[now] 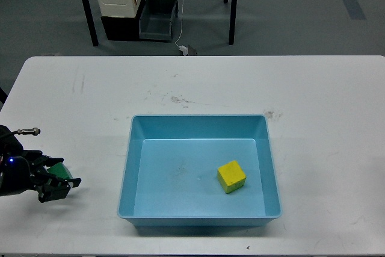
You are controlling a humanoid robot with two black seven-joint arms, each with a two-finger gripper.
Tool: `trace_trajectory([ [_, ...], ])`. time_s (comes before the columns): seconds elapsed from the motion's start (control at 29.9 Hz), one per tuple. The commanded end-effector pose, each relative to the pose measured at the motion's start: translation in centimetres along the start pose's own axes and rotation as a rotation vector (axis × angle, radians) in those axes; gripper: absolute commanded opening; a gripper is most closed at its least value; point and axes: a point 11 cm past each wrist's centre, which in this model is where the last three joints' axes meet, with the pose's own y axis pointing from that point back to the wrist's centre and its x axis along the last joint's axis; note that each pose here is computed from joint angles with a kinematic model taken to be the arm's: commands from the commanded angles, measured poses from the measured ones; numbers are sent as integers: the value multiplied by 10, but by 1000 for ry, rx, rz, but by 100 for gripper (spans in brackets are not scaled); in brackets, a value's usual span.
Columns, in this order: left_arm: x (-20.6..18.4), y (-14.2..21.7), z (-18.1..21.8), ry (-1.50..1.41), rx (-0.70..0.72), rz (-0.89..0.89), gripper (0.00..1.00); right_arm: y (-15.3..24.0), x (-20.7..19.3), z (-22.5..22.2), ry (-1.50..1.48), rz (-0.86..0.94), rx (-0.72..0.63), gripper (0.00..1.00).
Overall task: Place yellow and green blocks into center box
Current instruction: 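Lower the left gripper onto the green cube and grasp it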
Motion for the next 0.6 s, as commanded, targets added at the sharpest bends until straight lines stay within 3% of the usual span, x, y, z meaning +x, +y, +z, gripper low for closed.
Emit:
trace_trajectory([
  [0.0, -5, 0, -3, 7, 10, -12, 83, 0, 2, 0, 5, 9, -1, 100],
  [0.1, -9, 0, -3, 9, 10, -24, 76, 1, 1, 0, 4, 10, -2, 100],
  [0.27, -11, 2, -5, 8, 15, -31, 74, 1, 1, 1, 3, 19, -3, 100],
  [0.5, -12, 3, -7, -4, 24, -39, 32, 1, 1, 1, 3, 22, -3, 100],
  [0.57, -9, 5, -9, 0, 27, -28, 26, 1, 1, 1, 3, 21, -3, 100],
])
